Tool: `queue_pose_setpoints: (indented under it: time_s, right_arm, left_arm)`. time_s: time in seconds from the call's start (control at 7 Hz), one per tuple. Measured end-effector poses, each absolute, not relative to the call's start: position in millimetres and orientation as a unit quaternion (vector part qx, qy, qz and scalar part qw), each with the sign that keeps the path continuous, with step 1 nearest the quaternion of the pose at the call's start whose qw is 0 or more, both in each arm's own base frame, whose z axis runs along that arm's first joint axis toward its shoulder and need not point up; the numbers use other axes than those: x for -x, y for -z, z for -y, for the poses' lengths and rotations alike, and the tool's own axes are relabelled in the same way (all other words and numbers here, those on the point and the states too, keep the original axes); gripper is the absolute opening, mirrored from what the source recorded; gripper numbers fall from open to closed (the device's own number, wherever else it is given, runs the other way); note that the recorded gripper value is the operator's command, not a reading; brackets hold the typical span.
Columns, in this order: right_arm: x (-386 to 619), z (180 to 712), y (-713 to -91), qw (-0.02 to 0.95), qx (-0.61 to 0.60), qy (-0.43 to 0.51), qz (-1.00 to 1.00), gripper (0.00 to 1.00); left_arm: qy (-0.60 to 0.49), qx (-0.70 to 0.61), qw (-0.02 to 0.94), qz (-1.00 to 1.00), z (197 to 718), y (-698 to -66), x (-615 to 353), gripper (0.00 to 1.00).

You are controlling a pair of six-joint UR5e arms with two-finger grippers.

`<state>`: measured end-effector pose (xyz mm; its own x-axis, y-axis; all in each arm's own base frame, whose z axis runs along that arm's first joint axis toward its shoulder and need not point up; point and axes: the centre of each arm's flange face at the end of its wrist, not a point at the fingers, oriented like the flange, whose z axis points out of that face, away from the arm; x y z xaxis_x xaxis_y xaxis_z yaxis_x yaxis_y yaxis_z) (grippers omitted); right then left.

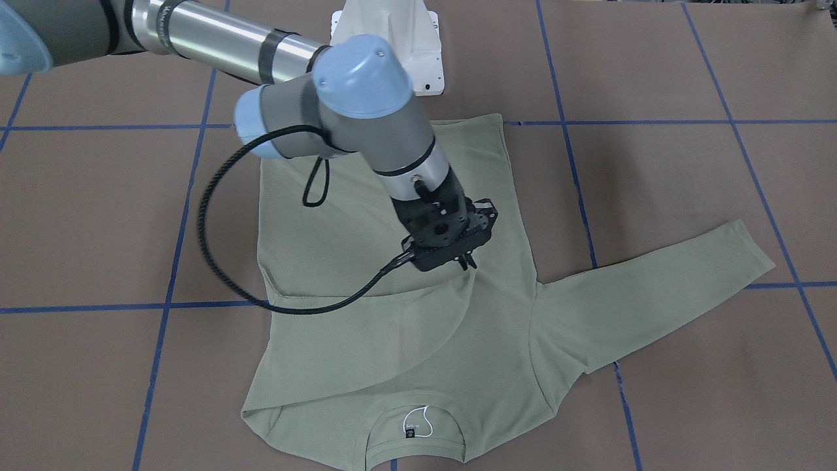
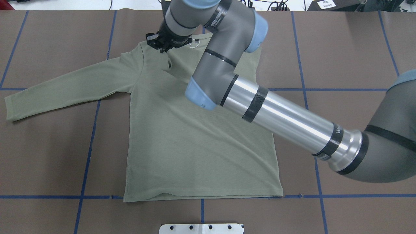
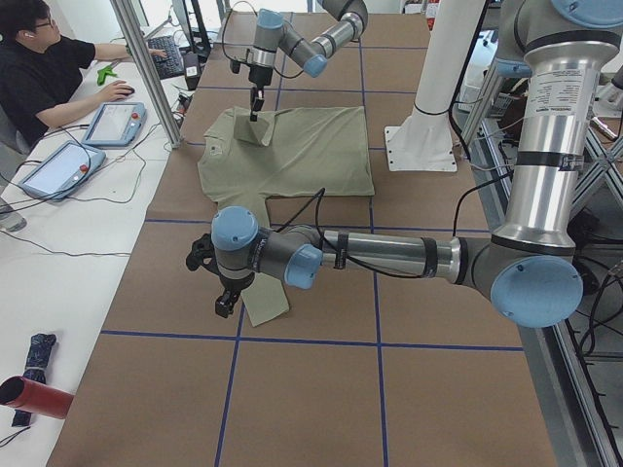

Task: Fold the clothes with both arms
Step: 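Carry the grasped sleeve with the right gripper across the shirt body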

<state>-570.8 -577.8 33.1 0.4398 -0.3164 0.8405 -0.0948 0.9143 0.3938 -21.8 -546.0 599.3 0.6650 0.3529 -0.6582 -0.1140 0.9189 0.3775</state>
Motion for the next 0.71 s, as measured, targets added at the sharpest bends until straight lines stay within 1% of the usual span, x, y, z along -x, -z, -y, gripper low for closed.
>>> queue_pose_setpoints:
  time_s: [0.29,0.43,0.57,0.71]
  right_arm:
    - [631.5,560.4,-57.5,0.847,-0.189,0.080,0.490,0.00]
    - [653.5,558.4,-61.8,0.851,-0.193,0.082,0.481,0.30]
    - [670.8,560.3,-55.8,0.850,-0.207,0.080,0.478,0.99]
    - [678.5,562.5,-36.0,0.841,-0.234,0.072,0.482,1.00]
  left_arm:
    - [-0.129,-0.153,0.899,-0.389,546.2,-599.5,21.7,1.00]
    - [-0.129,-0.153,0.899,-0.389,546.1,-599.7,21.7,1.00]
    - [-0.129,-0.153,0.899,-0.389,546.0,-600.2,21.6,1.00]
    - [-0.130,-0.152,0.899,-0.389,546.4,-601.5,20.9,1.00]
